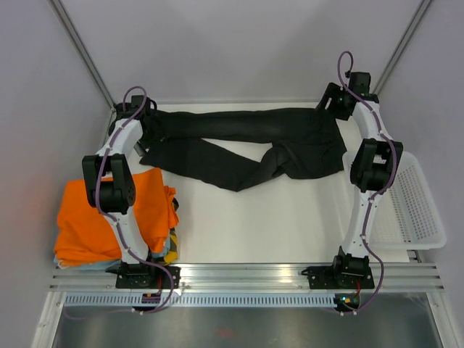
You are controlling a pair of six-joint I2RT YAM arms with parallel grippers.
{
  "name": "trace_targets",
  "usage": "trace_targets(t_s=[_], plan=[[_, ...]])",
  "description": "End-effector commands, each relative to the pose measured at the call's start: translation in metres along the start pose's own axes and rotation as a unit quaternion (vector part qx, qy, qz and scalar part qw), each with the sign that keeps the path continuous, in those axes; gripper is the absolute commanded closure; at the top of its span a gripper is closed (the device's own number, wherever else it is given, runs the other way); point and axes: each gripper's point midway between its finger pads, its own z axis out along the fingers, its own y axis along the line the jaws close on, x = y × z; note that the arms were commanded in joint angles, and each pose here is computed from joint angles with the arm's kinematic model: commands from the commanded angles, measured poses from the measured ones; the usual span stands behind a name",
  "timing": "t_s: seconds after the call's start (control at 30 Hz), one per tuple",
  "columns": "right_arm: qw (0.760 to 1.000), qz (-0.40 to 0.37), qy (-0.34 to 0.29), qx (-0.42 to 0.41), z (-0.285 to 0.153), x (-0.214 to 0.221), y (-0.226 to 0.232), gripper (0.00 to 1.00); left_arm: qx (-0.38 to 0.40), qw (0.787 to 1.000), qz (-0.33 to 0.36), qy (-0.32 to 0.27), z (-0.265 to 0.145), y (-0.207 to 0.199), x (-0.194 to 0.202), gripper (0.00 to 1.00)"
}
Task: Fold and stack the trousers
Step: Flatten the trousers out
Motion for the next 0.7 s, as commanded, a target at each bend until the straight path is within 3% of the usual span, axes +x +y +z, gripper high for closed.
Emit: trace_targets(t_s=[0.0, 0.13, 0.33, 0.43, 0.47, 0.53, 0.57, 0.6, 0.67], plan=[[0.991, -0.076, -0.062, -0.090, -0.061, -0.039, 0.084, 0.18, 0.018, 1.000, -0.008, 0.020, 0.018, -0.009, 0.009, 0.09], [0.988, -0.078, -0.066, -0.120, -0.095, -0.036, 0.111, 0.18, -0.029, 0.998, -0.026, 0.042, 0.048, 0.013, 0.019, 0.10], [0.991, -0.073, -0.045, -0.104, -0.115, -0.007, 0.111, 0.18, -0.066, 0.994, -0.053, 0.071, 0.076, 0.030, 0.036, 0.14], [0.992, -0.066, -0.041, -0.101, -0.125, 0.004, 0.110, 0.18, -0.060, 0.993, -0.065, 0.076, 0.085, 0.026, 0.039, 0.25], [0.993, -0.062, -0.031, -0.099, -0.123, 0.015, 0.106, 0.19, -0.058, 0.993, -0.073, 0.074, 0.086, 0.024, 0.038, 0.39], [0.992, -0.059, -0.041, -0.099, -0.133, 0.015, 0.108, 0.19, -0.062, 0.992, -0.081, 0.068, 0.086, 0.025, 0.036, 0.56], [0.994, -0.056, -0.031, -0.094, -0.130, 0.025, 0.104, 0.19, -0.068, 0.992, -0.088, 0.066, 0.082, 0.027, 0.034, 0.80], [0.994, -0.053, -0.029, -0.092, -0.130, 0.028, 0.102, 0.19, -0.081, 0.991, -0.092, 0.057, 0.079, 0.032, 0.030, 0.97], [0.995, -0.046, -0.014, -0.089, -0.127, 0.040, 0.099, 0.20, -0.091, 0.990, -0.100, 0.043, 0.063, 0.039, 0.021, 0.98]])
